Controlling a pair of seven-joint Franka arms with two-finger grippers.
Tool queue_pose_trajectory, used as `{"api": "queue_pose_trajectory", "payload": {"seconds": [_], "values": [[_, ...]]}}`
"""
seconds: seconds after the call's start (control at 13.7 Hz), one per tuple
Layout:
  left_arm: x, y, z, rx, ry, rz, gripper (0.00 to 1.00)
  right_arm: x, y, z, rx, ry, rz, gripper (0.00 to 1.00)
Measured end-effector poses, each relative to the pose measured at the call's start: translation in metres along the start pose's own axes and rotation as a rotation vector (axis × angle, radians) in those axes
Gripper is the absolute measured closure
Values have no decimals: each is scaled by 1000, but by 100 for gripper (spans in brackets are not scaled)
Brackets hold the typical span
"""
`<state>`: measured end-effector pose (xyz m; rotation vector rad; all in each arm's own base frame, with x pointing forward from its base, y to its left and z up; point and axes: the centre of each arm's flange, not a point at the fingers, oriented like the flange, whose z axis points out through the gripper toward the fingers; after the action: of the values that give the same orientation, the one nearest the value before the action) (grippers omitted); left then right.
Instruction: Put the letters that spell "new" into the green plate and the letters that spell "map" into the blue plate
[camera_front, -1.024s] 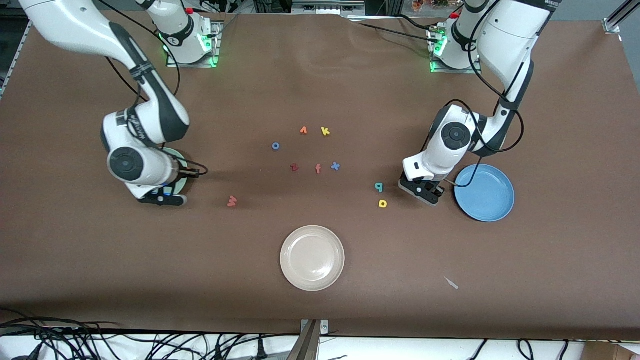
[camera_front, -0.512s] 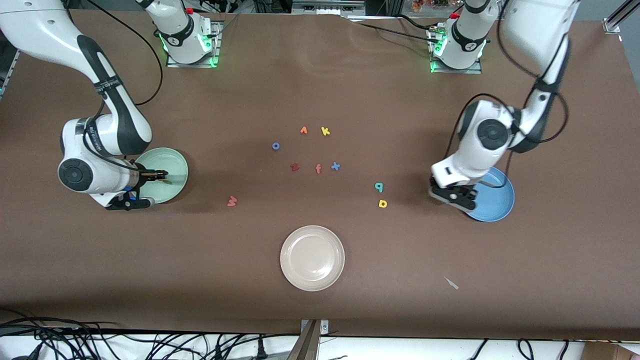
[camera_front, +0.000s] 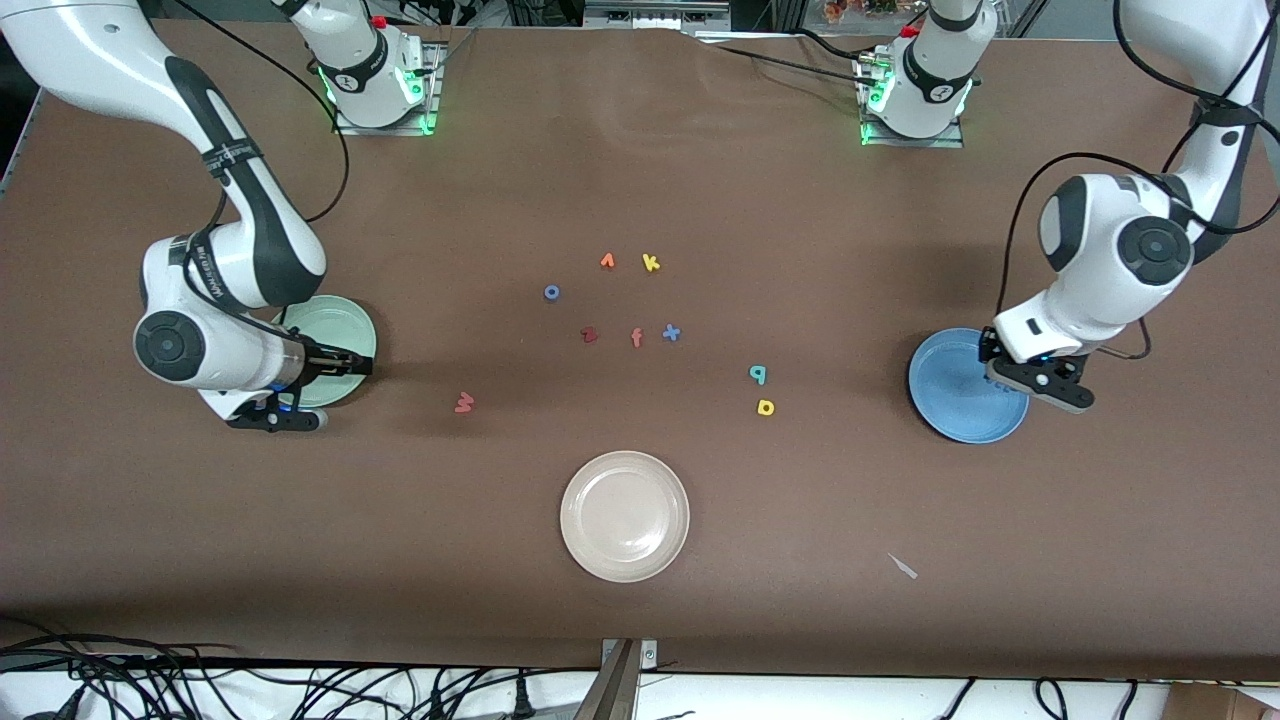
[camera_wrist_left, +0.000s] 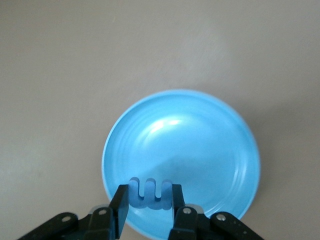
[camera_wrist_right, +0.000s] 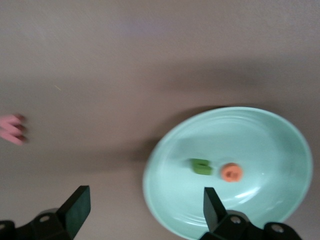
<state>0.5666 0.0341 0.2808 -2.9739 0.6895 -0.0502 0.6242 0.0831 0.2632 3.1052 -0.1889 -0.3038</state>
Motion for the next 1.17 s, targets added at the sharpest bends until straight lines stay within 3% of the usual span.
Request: {"api": "queue_pose_trajectory", "payload": {"seconds": [0.07,0.37,0.51,0.73,1.17], "values": [[-3,-1,3,-3,-6,-3,60,-2,-12,1,5,11,34,0],[9,14,-2,0,14,24,27,-6,-59,17,36,43,132,0],[22,36,-6,-27,35,13,27,-9,-84,27,58,61,146,0],[48,104,-9,-124,66,-77,27,-9,-117,42,72,55,132,0],[75,223,29,-172,48,-253,27,8,-131,71,66,53,136,0]]}}
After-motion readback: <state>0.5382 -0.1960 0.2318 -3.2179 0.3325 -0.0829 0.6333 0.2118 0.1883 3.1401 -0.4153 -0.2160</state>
